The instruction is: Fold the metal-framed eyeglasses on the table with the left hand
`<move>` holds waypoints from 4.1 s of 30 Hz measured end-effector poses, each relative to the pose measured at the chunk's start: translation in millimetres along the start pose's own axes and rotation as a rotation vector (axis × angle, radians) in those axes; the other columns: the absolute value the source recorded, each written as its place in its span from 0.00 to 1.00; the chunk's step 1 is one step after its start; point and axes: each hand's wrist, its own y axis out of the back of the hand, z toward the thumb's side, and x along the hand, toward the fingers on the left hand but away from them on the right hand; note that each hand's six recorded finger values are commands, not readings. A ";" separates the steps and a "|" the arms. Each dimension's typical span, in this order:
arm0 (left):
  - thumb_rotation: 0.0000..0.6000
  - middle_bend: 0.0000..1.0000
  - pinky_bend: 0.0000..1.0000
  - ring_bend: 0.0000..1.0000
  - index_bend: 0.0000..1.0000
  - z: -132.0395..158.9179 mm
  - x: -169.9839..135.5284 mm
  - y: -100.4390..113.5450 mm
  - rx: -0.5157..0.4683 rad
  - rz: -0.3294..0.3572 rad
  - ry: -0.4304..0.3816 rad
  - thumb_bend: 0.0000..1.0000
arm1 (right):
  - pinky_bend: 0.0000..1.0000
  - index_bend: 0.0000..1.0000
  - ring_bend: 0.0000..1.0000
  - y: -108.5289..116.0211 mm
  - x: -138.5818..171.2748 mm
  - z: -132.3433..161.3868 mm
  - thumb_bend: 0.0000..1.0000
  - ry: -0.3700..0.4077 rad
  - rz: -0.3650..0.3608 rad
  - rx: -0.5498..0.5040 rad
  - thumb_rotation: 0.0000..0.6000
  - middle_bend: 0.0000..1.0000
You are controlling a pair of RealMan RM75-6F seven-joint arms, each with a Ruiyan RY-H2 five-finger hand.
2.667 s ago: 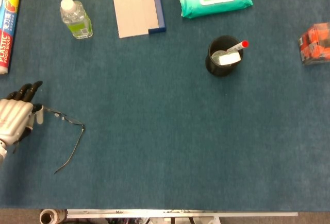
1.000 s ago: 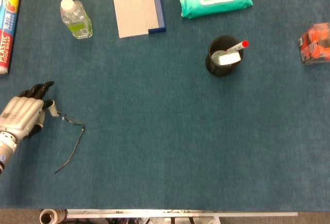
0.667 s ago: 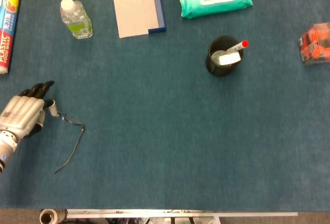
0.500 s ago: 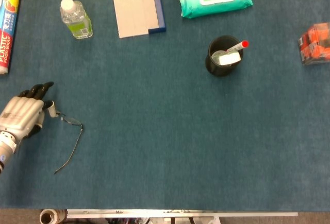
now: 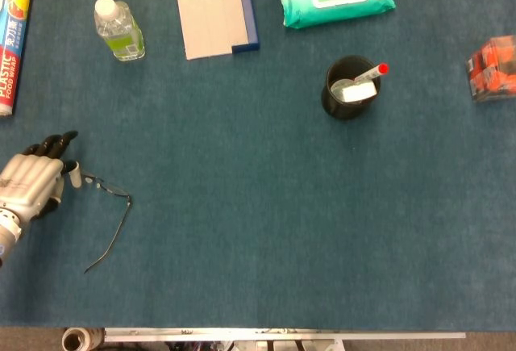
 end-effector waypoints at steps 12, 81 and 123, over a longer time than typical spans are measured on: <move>1.00 0.00 0.14 0.00 0.43 0.0 4.6 1.1 0.009 0.009 -0.004 0.84 | 0.36 0.59 0.36 0.7 0.2 0.4 0.54 0.002 -0.002 -0.001 1.00 0.52; 1.00 0.00 0.13 0.00 0.21 53.0 -27.7 88.0 0.082 0.333 -0.087 0.77 | 0.36 0.59 0.36 11.8 4.0 6.2 0.54 0.023 -0.028 -0.023 1.00 0.53; 1.00 0.00 0.14 0.00 0.15 -71.8 24.9 100.4 -0.123 0.496 0.170 0.12 | 0.36 0.59 0.36 6.7 2.0 2.2 0.54 0.008 -0.019 -0.006 1.00 0.53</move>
